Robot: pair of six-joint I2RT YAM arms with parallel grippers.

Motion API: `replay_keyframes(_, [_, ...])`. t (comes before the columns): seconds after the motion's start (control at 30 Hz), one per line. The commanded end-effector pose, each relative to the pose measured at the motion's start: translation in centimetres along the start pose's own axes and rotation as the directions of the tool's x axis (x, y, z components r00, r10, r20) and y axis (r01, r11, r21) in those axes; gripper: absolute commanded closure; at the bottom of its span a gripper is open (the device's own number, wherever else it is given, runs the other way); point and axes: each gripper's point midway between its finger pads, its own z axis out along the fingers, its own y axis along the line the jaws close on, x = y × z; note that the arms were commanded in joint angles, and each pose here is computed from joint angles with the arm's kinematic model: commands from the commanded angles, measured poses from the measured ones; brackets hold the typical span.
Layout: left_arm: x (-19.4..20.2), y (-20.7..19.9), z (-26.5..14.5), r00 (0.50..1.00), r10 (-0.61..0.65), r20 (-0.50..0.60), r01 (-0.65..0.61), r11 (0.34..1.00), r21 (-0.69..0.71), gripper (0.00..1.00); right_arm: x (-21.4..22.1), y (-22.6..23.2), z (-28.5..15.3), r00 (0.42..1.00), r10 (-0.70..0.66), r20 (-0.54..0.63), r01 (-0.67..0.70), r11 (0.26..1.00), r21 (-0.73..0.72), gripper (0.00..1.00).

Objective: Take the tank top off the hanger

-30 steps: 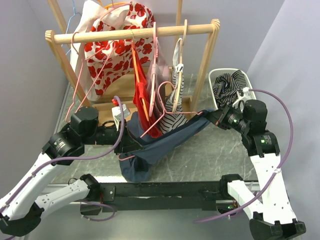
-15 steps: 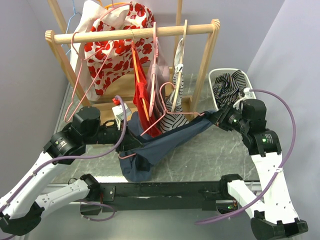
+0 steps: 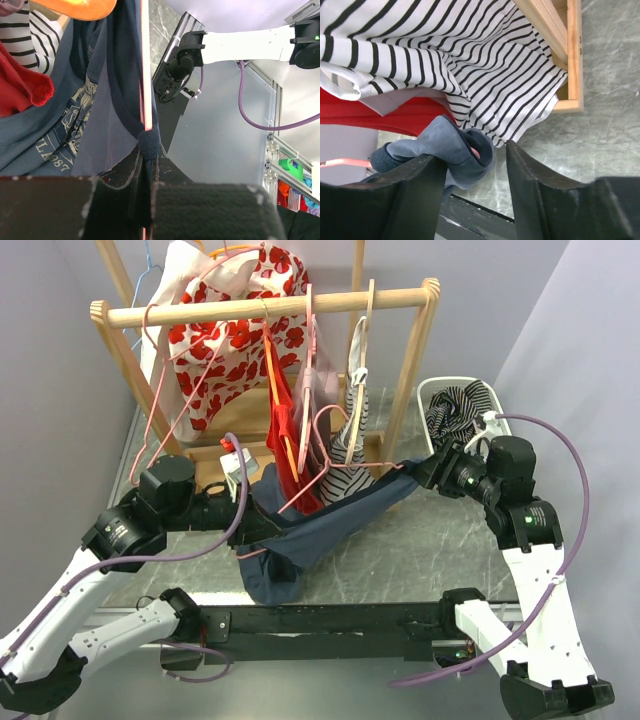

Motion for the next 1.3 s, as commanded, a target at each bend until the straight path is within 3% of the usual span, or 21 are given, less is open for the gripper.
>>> replay_keyframes(0.0, [-1.5, -1.1, -0.3, 0.998, 0.050, 0.046, -0.052, 0.998, 0.042, 0.99, -1.0, 0.8, -0.8, 0.999, -0.035, 0.017, 0.035, 0.999, -0.019, 0.53])
replay_keyframes(0.03, [-1.5, -1.0, -0.3, 0.998, 0.048, 0.046, -0.049, 0.998, 0.034, 0.99, -1.1, 0.9, -1.0, 0.999, -0.034, 0.021, 0.034, 0.999, -0.018, 0.56])
replay_keyframes(0.1, [-1.7, -0.5, -0.2, 0.998, 0.038, 0.054, -0.038, 0.999, 0.003, 0.99, -0.8, 1.5, -1.4, 0.999, -0.033, 0.004, 0.033, 0.999, -0.041, 0.88])
replay_keyframes(0.17, [-1.6, 0.0, 0.0, 0.998, 0.029, 0.047, -0.028, 0.999, -0.019, 0.99, -0.7, 2.3, -1.7, 0.999, -0.030, -0.017, 0.028, 0.997, -0.075, 0.94])
replay_keyframes(0.23, [-1.8, 0.2, 0.0, 0.999, 0.026, 0.048, -0.024, 0.999, -0.032, 0.99, -0.5, 3.2, -1.9, 0.999, -0.030, -0.038, 0.026, 0.993, -0.118, 0.77])
replay_keyframes(0.27, [-2.0, 0.3, 0.0, 0.998, 0.027, 0.056, -0.025, 0.999, -0.039, 0.99, -0.3, 3.5, -2.0, 0.998, -0.027, -0.056, 0.019, 0.991, -0.134, 0.53])
replay_keyframes(0.3, [-2.2, 0.4, -0.1, 0.998, 0.028, 0.064, -0.025, 0.999, -0.048, 0.99, 0.0, 3.9, -2.0, 0.997, -0.028, -0.076, 0.016, 0.988, -0.156, 0.47])
replay_keyframes(0.37, [-2.6, 0.3, -0.1, 0.996, 0.034, 0.079, -0.030, 0.998, -0.048, 0.99, 0.1, 4.0, -2.0, 0.996, -0.029, -0.081, 0.015, 0.986, -0.167, 0.52])
replay_keyframes(0.43, [-2.7, 0.5, 0.0, 0.996, 0.031, 0.088, -0.026, 0.998, -0.054, 0.99, 0.6, 3.9, -2.0, 0.996, -0.021, -0.092, 0.005, 0.985, -0.170, 0.38])
replay_keyframes(0.47, [-2.7, 0.5, 0.1, 0.995, 0.032, 0.091, -0.027, 0.998, -0.055, 0.99, 0.8, 4.1, -2.0, 0.995, -0.026, -0.101, 0.007, 0.983, -0.184, 0.40])
replay_keyframes(0.57, [-2.5, 0.6, 0.3, 0.996, 0.022, 0.081, -0.018, 0.999, -0.050, 0.99, 0.7, 3.7, -2.0, 0.996, -0.022, -0.081, 0.009, 0.986, -0.167, 0.74])
replay_keyframes(0.6, [-2.7, 0.6, 0.3, 0.996, 0.023, 0.089, -0.018, 0.998, -0.052, 0.99, 0.5, 3.7, -2.3, 0.997, -0.027, -0.071, 0.016, 0.987, -0.161, 0.94])
replay_keyframes(0.63, [-2.7, 0.7, 0.2, 0.995, 0.024, 0.095, -0.018, 0.998, -0.058, 0.99, 0.3, 3.4, -2.2, 0.997, -0.033, -0.064, 0.024, 0.990, -0.138, 1.00])
replay_keyframes(0.77, [-2.8, 0.6, 0.1, 0.995, 0.028, 0.096, -0.022, 0.998, -0.058, 0.99, 0.3, 3.4, -2.1, 0.997, -0.036, -0.061, 0.027, 0.990, -0.140, 1.00])
replay_keyframes(0.8, [-2.8, 0.5, 0.1, 0.995, 0.028, 0.095, -0.023, 0.998, -0.054, 0.99, 0.4, 3.2, -1.8, 0.997, -0.029, -0.069, 0.020, 0.991, -0.134, 0.93])
replay_keyframes(0.83, [-2.8, 0.5, 0.1, 0.995, 0.029, 0.093, -0.025, 0.998, -0.049, 0.99, 0.2, 3.2, -1.7, 0.997, -0.032, -0.065, 0.023, 0.990, -0.136, 0.77])
replay_keyframes(0.87, [-2.8, 0.3, 0.1, 0.995, 0.029, 0.092, -0.025, 0.999, -0.042, 0.99, 0.2, 3.2, -1.6, 0.997, -0.033, -0.063, 0.024, 0.990, -0.140, 0.49])
replay_keyframes(0.97, [-2.7, 0.4, 0.1, 0.995, 0.025, 0.094, -0.021, 0.999, -0.046, 0.99, -0.3, 3.1, -1.4, 0.999, -0.039, -0.029, 0.035, 0.990, -0.140, 0.34])
replay_keyframes(1.1, [-2.5, 0.1, 0.0, 0.996, 0.026, 0.090, -0.024, 0.999, -0.031, 0.99, -1.0, 3.5, -1.7, 0.998, -0.054, 0.008, 0.055, 0.988, -0.146, 0.30])
replay_keyframes(1.27, [-2.6, 0.1, 0.2, 0.996, 0.025, 0.091, -0.023, 0.999, -0.027, 0.99, -1.2, 4.1, -1.4, 0.998, -0.057, 0.001, 0.056, 0.982, -0.181, 0.35])
